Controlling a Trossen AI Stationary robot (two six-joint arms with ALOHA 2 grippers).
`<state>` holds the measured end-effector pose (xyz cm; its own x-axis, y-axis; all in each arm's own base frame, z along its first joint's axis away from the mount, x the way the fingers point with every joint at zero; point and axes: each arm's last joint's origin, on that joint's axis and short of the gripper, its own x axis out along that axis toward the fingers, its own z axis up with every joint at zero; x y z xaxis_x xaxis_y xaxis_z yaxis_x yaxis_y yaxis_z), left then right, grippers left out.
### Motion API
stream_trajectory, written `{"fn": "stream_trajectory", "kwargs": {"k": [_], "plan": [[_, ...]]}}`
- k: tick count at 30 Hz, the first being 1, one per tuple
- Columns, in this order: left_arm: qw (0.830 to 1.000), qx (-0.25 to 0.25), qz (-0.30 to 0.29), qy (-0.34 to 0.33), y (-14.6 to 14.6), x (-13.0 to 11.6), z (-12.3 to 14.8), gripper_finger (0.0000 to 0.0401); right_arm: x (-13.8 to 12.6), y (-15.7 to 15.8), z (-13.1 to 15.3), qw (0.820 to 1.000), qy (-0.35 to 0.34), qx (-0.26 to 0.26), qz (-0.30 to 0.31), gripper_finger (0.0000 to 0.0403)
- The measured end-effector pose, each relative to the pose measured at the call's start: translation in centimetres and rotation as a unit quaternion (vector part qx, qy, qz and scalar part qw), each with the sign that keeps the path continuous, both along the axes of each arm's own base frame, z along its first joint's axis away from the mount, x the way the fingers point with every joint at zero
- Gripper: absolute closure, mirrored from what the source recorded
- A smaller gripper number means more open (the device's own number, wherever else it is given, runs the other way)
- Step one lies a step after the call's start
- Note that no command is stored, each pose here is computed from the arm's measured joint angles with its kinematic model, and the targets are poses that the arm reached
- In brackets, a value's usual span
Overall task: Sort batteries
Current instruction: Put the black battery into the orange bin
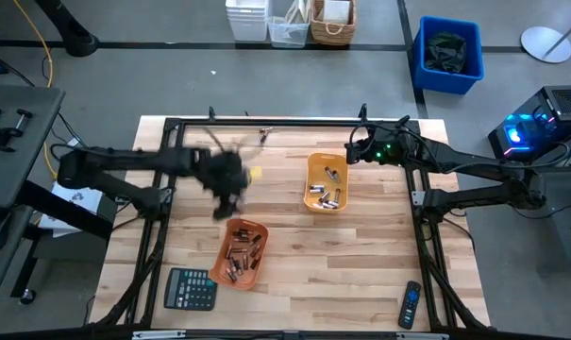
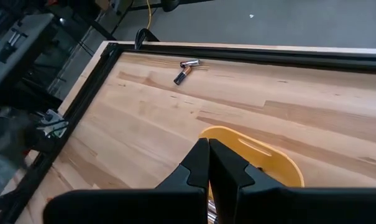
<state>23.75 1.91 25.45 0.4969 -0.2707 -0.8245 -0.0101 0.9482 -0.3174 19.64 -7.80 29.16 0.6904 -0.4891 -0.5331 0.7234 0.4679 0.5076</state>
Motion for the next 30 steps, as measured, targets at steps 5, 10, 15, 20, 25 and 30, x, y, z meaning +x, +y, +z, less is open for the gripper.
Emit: {"fn": "stream_trajectory", "kwargs": {"k": [5,10,15,20,25,30], "plan": [[0.975,0.127,0.167,-0.071,9.1,2.1,3.8,0.018,0.0,0.0,0.0,1.0,-0.01,0.013,-0.015,0.0403],[0.939,0.141,0.315,0.006,18.9,5.3,1.3,0.0187,0.0,-0.1,0.1,0.999,-0.022,0.021,-0.034,0.0403],[0.92,0.09,0.364,0.118,23.2,8.8,-4.4,0.0188,0.0,-0.1,0.1,0.998,-0.031,0.027,-0.056,0.0403],[0.895,0.107,0.374,0.22,24.2,10.0,-8.5,0.0188,0.0,-0.1,0.1,0.998,-0.031,0.028,-0.056,0.0403],[0.879,0.131,0.403,0.217,24.9,10.5,-10.0,0.0188,0.0,-0.1,0.1,0.998,-0.031,0.028,-0.056,0.0403],[0.874,0.122,0.417,0.216,25.3,10.8,-11.4,0.0195,-0.1,-0.1,0.1,0.998,-0.027,0.026,-0.055,0.0403]]}}
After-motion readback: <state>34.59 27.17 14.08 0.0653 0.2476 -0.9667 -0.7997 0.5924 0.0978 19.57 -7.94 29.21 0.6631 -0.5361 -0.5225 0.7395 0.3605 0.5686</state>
